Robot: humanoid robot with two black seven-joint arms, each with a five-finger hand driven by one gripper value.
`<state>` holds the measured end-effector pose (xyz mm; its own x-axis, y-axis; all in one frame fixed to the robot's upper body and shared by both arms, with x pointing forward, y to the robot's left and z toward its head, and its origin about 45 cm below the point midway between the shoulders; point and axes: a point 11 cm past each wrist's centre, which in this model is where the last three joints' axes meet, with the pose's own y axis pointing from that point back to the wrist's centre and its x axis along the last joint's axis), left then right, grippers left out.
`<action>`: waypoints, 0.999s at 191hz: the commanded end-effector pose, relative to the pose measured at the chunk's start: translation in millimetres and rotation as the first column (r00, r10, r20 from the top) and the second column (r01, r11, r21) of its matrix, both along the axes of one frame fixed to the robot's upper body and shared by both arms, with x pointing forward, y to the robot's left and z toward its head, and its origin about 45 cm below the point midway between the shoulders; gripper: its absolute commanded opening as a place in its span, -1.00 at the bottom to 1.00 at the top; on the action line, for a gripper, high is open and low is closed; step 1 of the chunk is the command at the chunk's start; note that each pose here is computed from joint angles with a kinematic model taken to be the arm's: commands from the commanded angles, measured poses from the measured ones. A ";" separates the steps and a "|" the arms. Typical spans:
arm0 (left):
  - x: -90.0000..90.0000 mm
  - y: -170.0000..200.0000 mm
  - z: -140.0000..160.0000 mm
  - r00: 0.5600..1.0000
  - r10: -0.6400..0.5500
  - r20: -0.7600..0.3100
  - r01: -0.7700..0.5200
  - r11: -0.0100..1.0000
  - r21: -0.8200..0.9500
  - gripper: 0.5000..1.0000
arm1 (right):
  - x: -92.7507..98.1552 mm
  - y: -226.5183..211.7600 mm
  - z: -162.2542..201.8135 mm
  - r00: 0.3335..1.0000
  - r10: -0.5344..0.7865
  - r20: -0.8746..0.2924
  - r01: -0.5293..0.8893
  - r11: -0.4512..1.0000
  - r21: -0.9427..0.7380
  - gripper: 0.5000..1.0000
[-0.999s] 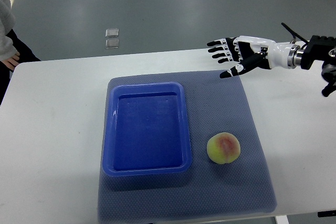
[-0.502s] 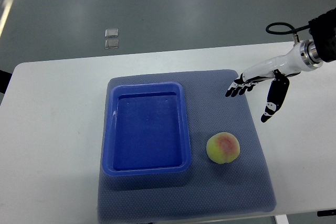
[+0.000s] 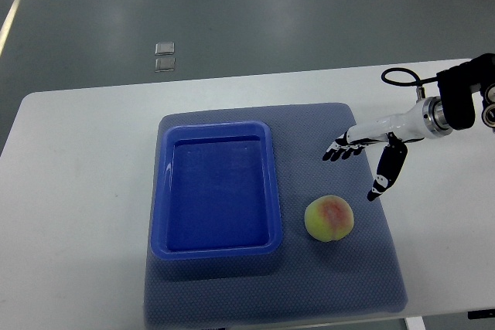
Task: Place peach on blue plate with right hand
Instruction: 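Move the right hand down toward the peach beside the blue tray, then close the right hand fingers around the peach and lift it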
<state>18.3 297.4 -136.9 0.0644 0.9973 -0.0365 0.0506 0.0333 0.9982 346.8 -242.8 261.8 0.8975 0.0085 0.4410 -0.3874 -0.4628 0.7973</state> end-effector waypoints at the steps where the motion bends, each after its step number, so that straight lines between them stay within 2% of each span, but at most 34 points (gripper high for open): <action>1: 0.0 0.0 0.0 1.000 0.000 0.000 0.000 1.000 0.000 1.00 | -0.7 -4.1 -11.6 0.999 -0.034 0.011 0.034 0.999 0.014 0.72; 17: -0.1 0.1 0.0 1.000 -0.002 0.000 0.002 1.000 0.000 1.00 | -0.4 -5.6 -14.5 0.999 -0.041 0.012 0.041 0.999 0.015 0.72; 55: -0.1 0.1 0.0 1.000 -0.002 0.000 0.002 1.000 0.000 1.00 | -14.1 -10.8 -41.5 0.997 -0.065 -0.034 0.066 0.997 0.031 0.72; 191: -0.1 0.1 0.0 1.000 0.000 0.000 0.000 1.000 0.000 1.00 | -34.2 2.0 -76.4 0.991 -0.123 -0.054 0.131 0.973 0.188 0.71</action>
